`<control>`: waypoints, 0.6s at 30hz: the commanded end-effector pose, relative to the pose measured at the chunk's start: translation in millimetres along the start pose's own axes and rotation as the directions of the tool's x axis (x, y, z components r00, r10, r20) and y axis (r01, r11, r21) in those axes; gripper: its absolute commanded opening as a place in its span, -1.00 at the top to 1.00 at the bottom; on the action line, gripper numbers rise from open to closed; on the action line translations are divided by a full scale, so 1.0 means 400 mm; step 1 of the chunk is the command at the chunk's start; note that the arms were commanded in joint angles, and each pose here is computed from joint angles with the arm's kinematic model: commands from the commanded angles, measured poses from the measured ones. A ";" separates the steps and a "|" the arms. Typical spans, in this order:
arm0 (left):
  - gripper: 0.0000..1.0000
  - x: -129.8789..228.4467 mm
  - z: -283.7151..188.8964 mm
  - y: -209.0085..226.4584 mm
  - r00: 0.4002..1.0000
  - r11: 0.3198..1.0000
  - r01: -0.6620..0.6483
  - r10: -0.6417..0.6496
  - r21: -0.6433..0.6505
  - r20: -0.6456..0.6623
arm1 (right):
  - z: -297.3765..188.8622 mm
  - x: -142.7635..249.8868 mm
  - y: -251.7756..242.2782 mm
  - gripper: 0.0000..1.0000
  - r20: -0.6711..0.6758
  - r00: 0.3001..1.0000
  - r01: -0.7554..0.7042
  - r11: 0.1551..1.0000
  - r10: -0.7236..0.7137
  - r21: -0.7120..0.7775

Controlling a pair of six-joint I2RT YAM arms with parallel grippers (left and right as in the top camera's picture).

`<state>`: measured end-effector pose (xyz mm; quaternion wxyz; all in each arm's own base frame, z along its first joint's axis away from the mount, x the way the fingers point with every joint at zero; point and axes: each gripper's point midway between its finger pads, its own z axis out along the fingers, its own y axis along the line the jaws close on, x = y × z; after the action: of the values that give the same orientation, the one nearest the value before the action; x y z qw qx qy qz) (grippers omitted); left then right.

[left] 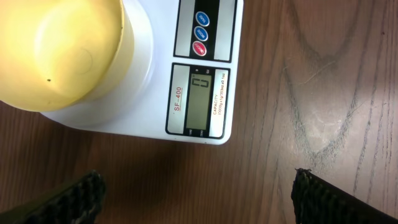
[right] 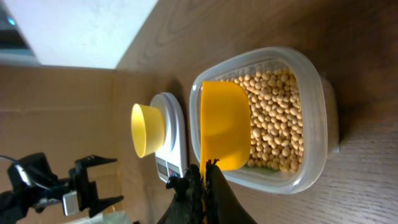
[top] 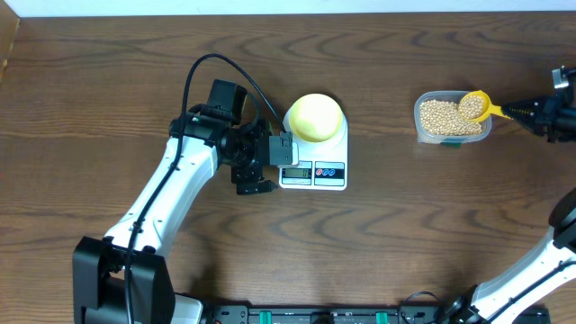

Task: Scoop item into bowl and weigh 50g on scale
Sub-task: 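Lift the soybean-filled yellow scoop out of the tub with the right gripper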

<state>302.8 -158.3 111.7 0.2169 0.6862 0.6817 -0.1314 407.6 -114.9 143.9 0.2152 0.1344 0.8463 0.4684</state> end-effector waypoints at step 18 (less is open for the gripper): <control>-0.95 -0.008 -0.008 -0.003 1.000 1.000 -0.001 0.001 0.000 0.023 | 0.039 0.002 0.060 0.98 0.009 0.996 -0.086 0.983 0.089 -0.162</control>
<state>302.8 -158.3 111.7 0.2169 0.6862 0.6817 -0.1314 410.9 -104.8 150.3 0.2197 0.1563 0.8109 0.5194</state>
